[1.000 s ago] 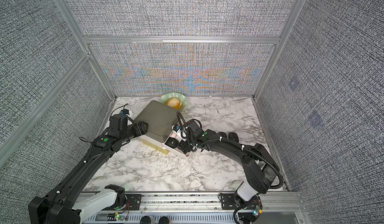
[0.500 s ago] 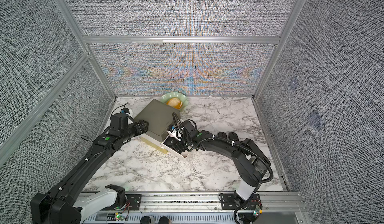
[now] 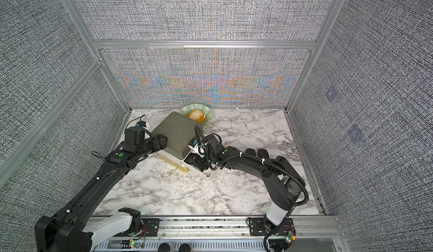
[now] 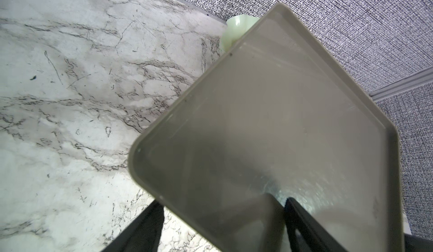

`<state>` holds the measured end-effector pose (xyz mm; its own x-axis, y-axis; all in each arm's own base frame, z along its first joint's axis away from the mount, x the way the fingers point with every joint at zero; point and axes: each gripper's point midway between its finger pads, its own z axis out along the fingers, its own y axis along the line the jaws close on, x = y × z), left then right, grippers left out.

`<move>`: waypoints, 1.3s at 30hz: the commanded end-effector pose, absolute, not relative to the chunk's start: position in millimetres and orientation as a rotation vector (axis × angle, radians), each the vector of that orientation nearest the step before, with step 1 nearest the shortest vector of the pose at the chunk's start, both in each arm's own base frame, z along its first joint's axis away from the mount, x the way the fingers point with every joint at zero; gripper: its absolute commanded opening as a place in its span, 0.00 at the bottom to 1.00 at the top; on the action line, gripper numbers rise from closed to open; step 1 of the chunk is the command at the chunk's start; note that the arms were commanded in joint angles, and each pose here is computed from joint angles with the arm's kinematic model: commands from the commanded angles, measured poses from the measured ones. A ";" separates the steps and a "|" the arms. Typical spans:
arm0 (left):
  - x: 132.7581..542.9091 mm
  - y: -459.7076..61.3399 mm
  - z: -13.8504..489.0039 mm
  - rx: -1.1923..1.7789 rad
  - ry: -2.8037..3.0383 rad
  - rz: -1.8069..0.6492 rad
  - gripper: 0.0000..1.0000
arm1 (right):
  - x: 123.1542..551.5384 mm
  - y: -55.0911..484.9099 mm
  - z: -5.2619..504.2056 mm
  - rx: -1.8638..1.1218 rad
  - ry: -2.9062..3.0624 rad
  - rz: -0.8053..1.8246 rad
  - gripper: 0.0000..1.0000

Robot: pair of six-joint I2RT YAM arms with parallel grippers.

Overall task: Take the mice out of the drawer
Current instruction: Adjust the storage box at the center of the board, then pick up the mouse from the drawer.

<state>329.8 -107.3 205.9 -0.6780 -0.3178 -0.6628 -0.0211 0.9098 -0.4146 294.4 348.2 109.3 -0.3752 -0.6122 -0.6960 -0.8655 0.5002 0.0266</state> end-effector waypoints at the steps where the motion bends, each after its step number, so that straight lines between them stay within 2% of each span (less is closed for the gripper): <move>1: 329.9 -106.4 207.5 -0.234 2.275 -0.477 0.81 | 293.6 358.5 109.5 -1.244 2.092 0.568 0.83; 10: 329.6 -104.4 205.2 -0.241 2.278 -0.464 0.81 | 301.8 361.0 104.2 -1.227 2.093 0.552 0.80; 18: 332.8 -101.5 206.0 -0.256 2.270 -0.451 0.81 | 305.1 352.3 111.1 -1.184 2.086 0.577 0.62; 23: 332.7 -101.4 206.7 -0.260 2.267 -0.457 0.81 | 305.4 352.5 110.8 -1.177 2.086 0.596 0.63; 26: 332.7 -101.3 206.8 -0.257 2.269 -0.453 0.81 | 306.1 357.7 110.0 -1.179 2.084 0.623 0.72; 29: 332.8 -101.7 206.5 -0.257 2.270 -0.456 0.81 | 307.7 361.4 105.4 -1.182 2.090 0.635 0.76; 35: 333.6 -102.9 204.1 -0.259 2.275 -0.465 0.81 | 313.0 364.3 101.1 -1.174 2.076 0.626 0.76; 39: 334.4 -103.0 203.2 -0.261 2.274 -0.465 0.81 | 315.7 364.0 99.3 -1.162 2.074 0.628 0.71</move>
<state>334.2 -103.2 205.1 -0.6678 -0.3293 -0.6675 -0.0388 0.9110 -0.4106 311.2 367.4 103.3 -0.3565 -0.5534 -0.7528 -0.8845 0.4594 0.0812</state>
